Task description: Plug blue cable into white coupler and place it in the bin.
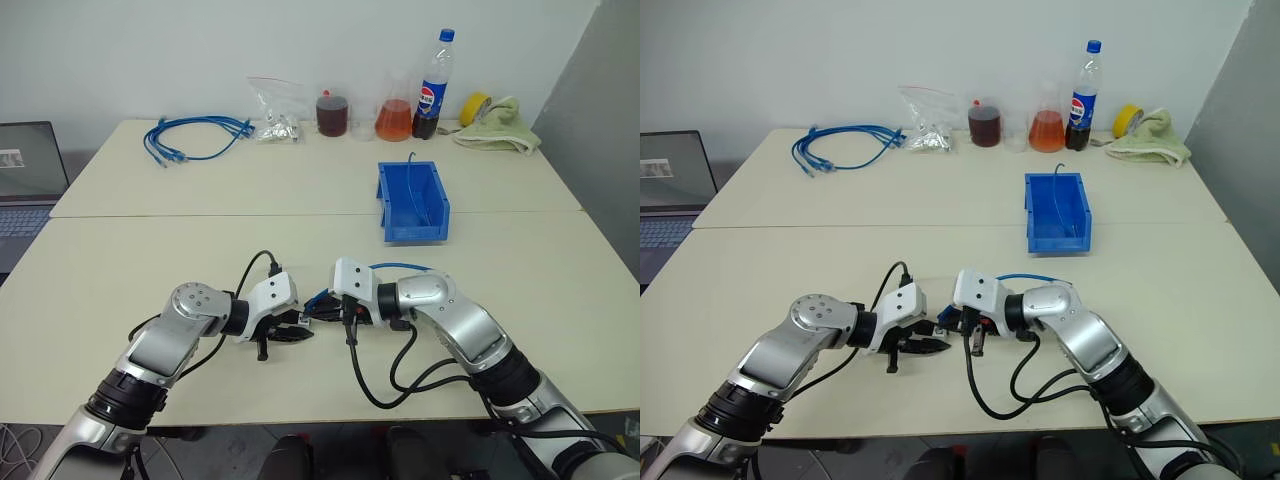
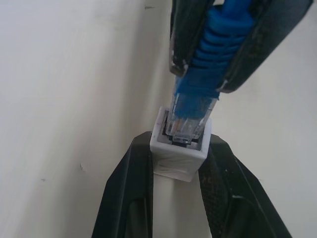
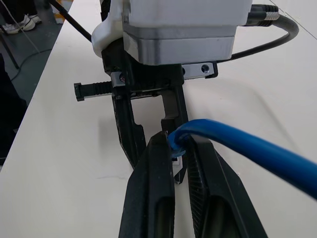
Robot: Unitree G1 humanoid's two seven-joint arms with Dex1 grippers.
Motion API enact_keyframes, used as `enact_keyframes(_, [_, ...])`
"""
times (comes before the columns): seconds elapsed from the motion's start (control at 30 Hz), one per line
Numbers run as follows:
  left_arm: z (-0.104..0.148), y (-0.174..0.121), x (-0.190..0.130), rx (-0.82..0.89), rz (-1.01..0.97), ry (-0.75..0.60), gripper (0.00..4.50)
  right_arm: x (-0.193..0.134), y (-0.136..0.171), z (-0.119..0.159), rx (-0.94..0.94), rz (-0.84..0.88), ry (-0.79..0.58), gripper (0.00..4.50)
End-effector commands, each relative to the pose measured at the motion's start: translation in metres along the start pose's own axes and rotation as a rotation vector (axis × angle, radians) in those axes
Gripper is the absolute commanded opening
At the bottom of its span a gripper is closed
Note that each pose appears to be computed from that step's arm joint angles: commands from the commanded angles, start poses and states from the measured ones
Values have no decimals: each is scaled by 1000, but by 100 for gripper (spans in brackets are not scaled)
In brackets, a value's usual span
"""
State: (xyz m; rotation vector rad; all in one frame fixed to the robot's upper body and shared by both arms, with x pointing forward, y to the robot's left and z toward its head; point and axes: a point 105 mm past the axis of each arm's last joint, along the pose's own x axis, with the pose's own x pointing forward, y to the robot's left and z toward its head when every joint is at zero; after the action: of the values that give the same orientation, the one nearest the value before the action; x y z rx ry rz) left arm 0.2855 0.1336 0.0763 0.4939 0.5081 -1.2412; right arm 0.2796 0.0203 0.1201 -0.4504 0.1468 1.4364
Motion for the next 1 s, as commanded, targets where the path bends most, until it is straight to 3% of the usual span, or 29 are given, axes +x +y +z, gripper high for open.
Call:
enact_keyframes(0.03, [-3,2,6,-2,18,21,92,13,12,-7,10,70,52,9])
enact_keyframes(0.6, [-6,4,6,-13,35,17,92,20,22,-13,54,114,86,8])
enact_keyframes(1.0, [-4,4,7,-13,39,8,85,33,38,-38,99,213,146,8])
